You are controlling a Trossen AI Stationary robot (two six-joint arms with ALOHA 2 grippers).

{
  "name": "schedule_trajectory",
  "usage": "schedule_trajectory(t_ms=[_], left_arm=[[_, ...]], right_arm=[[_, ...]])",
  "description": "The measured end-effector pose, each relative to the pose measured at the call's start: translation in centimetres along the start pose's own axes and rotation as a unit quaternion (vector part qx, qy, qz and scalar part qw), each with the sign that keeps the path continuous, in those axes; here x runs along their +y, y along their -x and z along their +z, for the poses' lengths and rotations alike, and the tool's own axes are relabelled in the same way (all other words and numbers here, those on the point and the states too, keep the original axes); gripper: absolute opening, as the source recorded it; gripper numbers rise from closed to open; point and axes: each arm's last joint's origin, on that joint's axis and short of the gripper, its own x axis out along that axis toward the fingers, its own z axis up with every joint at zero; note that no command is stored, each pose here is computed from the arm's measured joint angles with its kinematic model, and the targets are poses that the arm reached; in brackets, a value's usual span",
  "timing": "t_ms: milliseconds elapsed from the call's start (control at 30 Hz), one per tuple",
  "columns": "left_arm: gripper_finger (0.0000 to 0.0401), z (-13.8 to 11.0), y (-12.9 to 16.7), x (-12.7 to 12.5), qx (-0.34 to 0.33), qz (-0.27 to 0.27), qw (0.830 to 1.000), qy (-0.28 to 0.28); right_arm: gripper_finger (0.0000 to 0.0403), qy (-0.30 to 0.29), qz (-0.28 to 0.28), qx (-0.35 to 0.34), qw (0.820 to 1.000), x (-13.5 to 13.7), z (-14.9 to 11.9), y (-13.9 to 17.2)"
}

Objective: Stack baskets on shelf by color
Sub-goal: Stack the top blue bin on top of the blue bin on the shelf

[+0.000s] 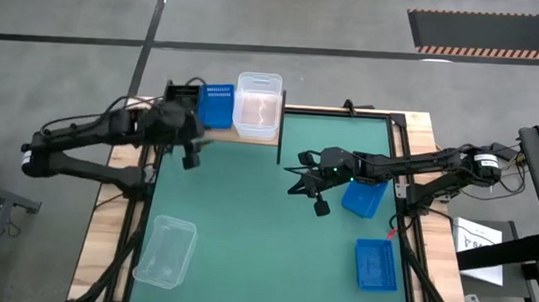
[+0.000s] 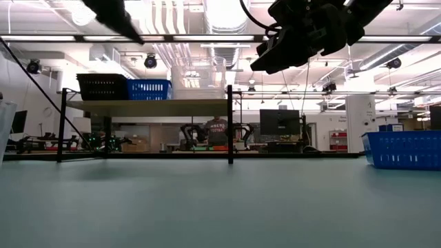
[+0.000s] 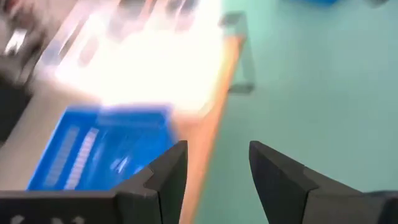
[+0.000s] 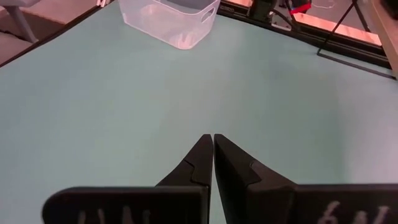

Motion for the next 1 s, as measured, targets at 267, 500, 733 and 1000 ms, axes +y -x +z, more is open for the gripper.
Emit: schedule_trajectory(t_ms=[267,500,733,1000], left_arm=[[0.0157,0.6,-1.2,-5.5,-0.109,-0.095,0.989,-0.025],[0.0157,0.2,-2.0,-8.1,-0.166,-0.13,0.977,-0.021],[0.0157,0.1,-2.2,-8.6,-0.163,-0.141,0.976,-0.002],[0.0157,-0.2,-2.8,-8.9,-0.151,-0.142,0.978,-0.007]], right_arm=[[0.0009,-0.006,0.003,0.008,1.0,0.2,-0.5,0.0],[0.0009,-0.013,0.014,0.019,1.0,0.8,-1.1,-0.2],[0.0009,-0.013,0.019,0.02,1.0,1.1,-1.1,-0.3],[0.0009,-0.014,0.022,0.028,0.999,1.2,-1.3,-0.3]])
